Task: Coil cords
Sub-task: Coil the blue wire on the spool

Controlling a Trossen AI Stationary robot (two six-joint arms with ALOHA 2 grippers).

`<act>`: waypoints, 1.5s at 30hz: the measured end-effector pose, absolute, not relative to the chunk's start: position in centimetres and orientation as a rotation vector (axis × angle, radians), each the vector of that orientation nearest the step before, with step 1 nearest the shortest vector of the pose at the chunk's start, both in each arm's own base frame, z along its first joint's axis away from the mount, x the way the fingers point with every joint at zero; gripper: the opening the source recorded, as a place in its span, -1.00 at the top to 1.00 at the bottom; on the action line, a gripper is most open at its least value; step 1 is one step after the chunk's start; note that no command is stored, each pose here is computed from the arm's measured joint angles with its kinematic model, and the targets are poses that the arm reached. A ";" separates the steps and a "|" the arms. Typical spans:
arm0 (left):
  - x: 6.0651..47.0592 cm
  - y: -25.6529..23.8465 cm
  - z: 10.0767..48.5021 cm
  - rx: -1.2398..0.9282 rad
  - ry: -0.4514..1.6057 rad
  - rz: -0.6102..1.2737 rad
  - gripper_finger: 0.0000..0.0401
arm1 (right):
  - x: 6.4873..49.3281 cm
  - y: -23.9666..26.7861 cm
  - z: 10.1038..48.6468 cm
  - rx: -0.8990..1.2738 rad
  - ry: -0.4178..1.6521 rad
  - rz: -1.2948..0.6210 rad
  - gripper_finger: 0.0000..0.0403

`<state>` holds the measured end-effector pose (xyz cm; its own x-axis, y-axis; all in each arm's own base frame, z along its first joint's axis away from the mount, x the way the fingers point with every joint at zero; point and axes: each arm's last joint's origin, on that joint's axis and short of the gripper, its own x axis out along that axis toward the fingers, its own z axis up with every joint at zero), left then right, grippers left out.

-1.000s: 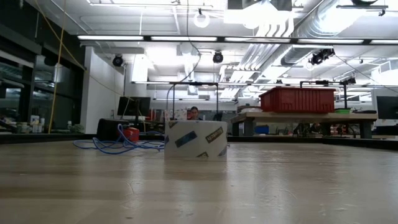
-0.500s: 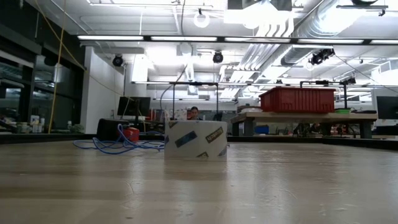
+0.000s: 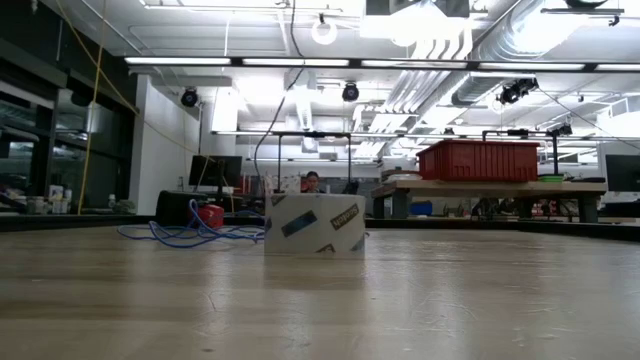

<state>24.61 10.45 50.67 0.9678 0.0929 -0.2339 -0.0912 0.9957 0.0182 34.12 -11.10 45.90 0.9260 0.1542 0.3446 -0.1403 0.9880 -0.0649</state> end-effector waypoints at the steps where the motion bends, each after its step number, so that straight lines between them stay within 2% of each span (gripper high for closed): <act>1: 24.7 10.5 50.7 -0.004 0.231 0.094 0.25 | 34.1 -11.1 45.9 -0.040 -0.353 0.149 1.00; 10: 24.9 10.2 51.1 -0.060 0.183 -0.004 0.31 | 34.2 -11.2 45.7 -0.049 -0.344 0.133 1.00; 21: 26.3 11.0 50.2 -0.093 0.202 0.004 0.34 | 34.2 -11.2 45.8 -0.039 -0.348 0.140 1.00; 24: 26.6 11.1 50.2 -0.082 0.198 0.002 0.46 | 34.1 -11.2 45.8 -0.029 -0.352 0.143 1.00; 29: 26.5 11.3 50.1 -0.067 0.206 0.004 0.92 | 34.1 -11.2 45.8 -0.025 -0.347 0.145 1.00; 32: 26.2 11.5 50.1 -0.071 0.214 0.019 0.95 | 34.2 -11.3 45.8 -0.003 -0.348 0.103 0.99; 35: 25.7 11.6 49.7 -0.089 0.263 0.037 0.97 | 33.7 -11.6 46.0 0.060 -0.341 0.029 0.91; 40: 24.5 11.9 49.4 -0.052 0.332 0.110 0.98 | 31.5 -12.2 48.7 0.040 -0.309 -0.031 0.59; 45: 23.8 12.3 49.8 0.105 0.344 0.246 0.99 | 30.5 -10.8 51.0 -0.103 -0.084 -0.003 0.33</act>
<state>23.78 12.27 49.84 0.9120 0.2564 -0.3202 -0.2207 0.9647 0.1436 30.51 -10.77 50.97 0.9965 0.0014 0.0841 0.0072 0.9947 -0.1025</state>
